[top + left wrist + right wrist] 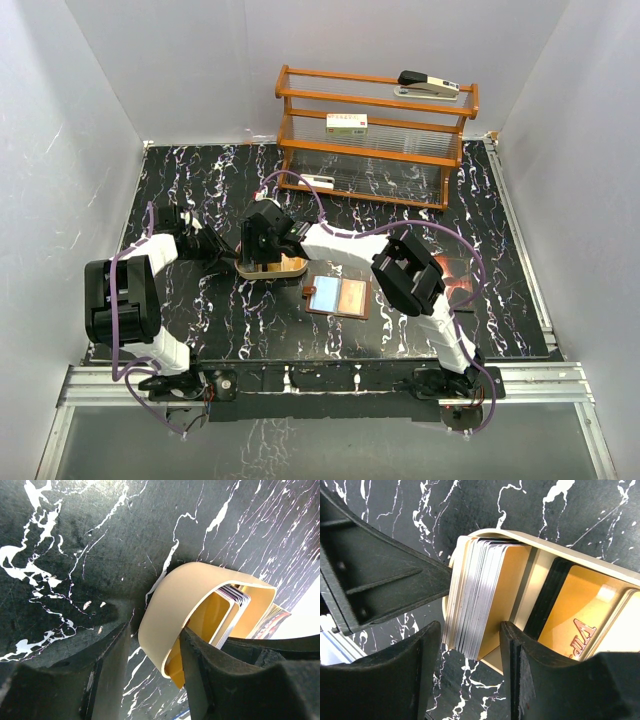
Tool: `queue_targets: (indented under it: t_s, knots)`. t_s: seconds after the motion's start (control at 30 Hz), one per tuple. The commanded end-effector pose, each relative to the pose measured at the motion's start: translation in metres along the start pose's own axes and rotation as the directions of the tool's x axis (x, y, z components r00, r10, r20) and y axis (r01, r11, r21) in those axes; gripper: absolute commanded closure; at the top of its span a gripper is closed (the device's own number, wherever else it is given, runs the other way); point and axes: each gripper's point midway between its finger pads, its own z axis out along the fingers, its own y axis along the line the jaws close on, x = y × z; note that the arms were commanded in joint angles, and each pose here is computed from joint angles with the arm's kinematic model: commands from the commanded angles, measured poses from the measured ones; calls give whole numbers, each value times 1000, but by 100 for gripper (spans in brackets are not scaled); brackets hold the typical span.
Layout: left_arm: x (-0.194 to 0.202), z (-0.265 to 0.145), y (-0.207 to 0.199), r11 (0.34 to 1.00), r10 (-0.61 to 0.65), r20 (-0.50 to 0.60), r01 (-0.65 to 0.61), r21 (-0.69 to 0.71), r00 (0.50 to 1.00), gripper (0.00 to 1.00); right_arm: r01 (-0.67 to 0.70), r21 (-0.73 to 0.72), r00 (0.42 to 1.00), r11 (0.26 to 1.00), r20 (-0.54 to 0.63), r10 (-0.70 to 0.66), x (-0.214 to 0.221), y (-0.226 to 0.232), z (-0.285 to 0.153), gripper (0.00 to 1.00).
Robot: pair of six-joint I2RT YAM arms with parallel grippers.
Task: Put the credit cards into the card holder
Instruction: Pick up the credit card from the storage box.
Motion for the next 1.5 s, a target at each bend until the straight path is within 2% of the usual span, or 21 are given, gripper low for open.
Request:
queue_targets:
  t_s: [0.0, 0.63, 0.8, 0.93, 1.27, 1.47]
  knots:
    - [6, -2, -2, 1000, 10, -19, -9, 29, 1000, 58, 25, -113, 997, 993, 82, -16, -29, 40, -16, 53]
    - [5, -2, -2, 1000, 12, -15, -12, 27, 1000, 60, 32, -134, 992, 990, 126, -15, -40, 48, -33, 67]
    - [6, -2, 0, 1000, 10, -19, -9, 24, 1000, 60, 28, -135, 991, 990, 132, -10, -41, 50, -36, 68]
    - [5, -1, -1, 1000, 12, -20, -11, 24, 1000, 60, 25, -135, 991, 991, 131, -7, -41, 49, -36, 63]
    - [5, -1, -1, 1000, 12, -20, -12, 23, 1000, 60, 27, -148, 990, 989, 139, -6, -43, 54, -40, 61]
    - [6, -1, 0, 1000, 13, -21, -13, 22, 1000, 60, 28, -144, 990, 989, 139, -8, -42, 53, -39, 67]
